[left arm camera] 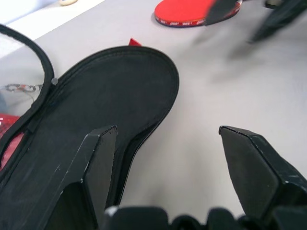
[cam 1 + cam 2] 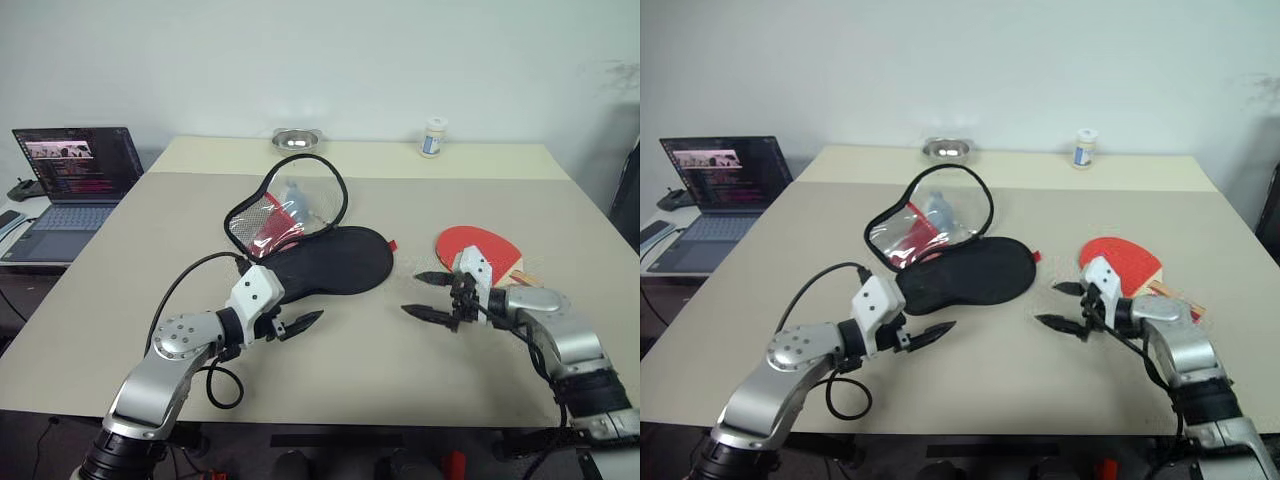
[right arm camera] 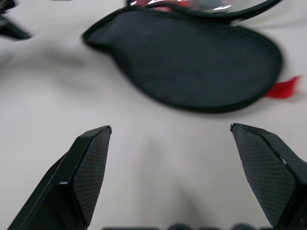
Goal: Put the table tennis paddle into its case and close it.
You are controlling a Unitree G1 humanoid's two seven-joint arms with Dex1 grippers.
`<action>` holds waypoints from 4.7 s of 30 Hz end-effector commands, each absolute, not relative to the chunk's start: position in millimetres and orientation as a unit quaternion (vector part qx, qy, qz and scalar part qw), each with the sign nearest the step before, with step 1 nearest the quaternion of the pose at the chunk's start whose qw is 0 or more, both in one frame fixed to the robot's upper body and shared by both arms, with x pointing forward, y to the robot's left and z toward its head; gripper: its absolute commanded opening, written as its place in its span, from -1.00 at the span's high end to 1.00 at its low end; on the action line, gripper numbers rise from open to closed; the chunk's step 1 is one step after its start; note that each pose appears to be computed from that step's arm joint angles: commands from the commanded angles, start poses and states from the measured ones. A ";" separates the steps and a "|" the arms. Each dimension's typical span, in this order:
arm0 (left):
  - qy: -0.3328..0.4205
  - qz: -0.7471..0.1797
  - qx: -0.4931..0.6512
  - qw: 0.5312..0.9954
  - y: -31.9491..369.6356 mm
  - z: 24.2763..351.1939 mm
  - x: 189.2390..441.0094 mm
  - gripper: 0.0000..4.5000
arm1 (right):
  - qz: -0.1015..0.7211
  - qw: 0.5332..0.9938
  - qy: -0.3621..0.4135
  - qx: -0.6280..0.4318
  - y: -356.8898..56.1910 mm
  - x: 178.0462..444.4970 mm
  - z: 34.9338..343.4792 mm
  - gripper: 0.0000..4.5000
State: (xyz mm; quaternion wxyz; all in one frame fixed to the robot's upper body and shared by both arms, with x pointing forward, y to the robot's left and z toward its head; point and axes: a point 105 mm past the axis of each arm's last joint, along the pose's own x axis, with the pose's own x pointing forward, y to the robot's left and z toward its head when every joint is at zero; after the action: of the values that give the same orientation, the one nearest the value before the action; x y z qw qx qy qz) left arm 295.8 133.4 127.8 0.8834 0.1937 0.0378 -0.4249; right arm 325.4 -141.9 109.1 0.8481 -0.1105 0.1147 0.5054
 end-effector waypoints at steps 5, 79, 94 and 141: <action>0.004 -0.426 0.222 0.877 141.5 141.7 309.7 -0.66 | 0.518 0.842 0.102 -0.112 -137.2 301.9 124.5 -0.94; 0.156 -0.541 0.085 0.822 60.7 112.9 330.5 0.71 | 0.401 0.904 0.078 -0.124 -169.2 299.6 186.9 -0.95; 0.098 -0.582 0.146 0.794 155.4 161.3 297.7 -0.23 | 0.378 0.909 0.176 -0.016 -121.7 299.1 139.3 -0.95; 0.094 -0.577 0.165 0.795 152.8 159.8 292.9 -0.25 | 0.404 0.867 0.283 -0.070 -119.8 369.2 128.0 0.98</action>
State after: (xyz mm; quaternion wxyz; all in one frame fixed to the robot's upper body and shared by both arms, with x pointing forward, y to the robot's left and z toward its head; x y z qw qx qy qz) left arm 297.0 158.6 151.3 0.8008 0.1549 0.1121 -0.5675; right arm 363.8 -120.1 116.8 0.8669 -0.0539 0.3027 0.3925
